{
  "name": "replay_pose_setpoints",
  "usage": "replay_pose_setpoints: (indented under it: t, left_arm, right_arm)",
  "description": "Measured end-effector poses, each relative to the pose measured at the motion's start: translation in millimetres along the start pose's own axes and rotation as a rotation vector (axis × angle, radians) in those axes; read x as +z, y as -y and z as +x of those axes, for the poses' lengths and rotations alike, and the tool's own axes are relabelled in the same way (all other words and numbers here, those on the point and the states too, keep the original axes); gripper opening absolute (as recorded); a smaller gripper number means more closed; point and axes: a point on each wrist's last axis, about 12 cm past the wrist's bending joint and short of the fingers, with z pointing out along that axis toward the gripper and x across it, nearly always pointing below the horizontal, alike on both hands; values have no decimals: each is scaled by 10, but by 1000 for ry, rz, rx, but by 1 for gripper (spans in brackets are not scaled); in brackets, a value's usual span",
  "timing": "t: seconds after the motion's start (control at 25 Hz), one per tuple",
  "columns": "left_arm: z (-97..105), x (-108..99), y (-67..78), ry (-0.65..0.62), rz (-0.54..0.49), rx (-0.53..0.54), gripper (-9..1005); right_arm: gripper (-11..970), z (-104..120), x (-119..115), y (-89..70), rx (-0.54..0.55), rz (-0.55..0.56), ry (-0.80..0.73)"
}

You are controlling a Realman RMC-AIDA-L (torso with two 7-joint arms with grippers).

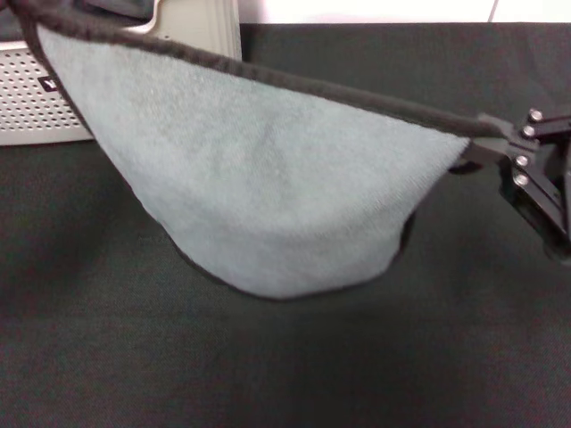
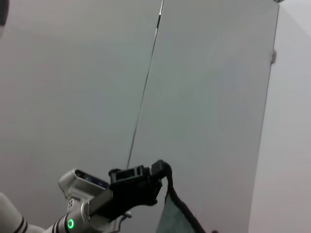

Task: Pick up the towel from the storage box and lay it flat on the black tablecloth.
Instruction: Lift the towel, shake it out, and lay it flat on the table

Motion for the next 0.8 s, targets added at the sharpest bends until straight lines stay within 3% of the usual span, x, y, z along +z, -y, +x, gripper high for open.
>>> replay_pose_setpoints:
  t: [0.16, 0.32, 0.36, 0.64, 0.8]
  left_arm:
    - [7, -93, 124, -15, -6, -8, 22]
    - [27, -148, 321, -43, 29, -31, 23]
    - [30, -175, 382, -47, 33, -37, 23]
    - [51, -265, 767, -65, 70, -67, 23]
    - [74, -277, 954, -96, 111, -106, 23]
  right_arm:
    - [13, -64, -65, -66, 8, -6, 3]
    - [12, -185, -207, -227, -10, -19, -1]
    - [12, -252, -280, -331, -8, -53, 9]
    - [13, -369, -446, -575, 23, -130, 46]
    - [14, -392, -529, -793, 41, -148, 54]
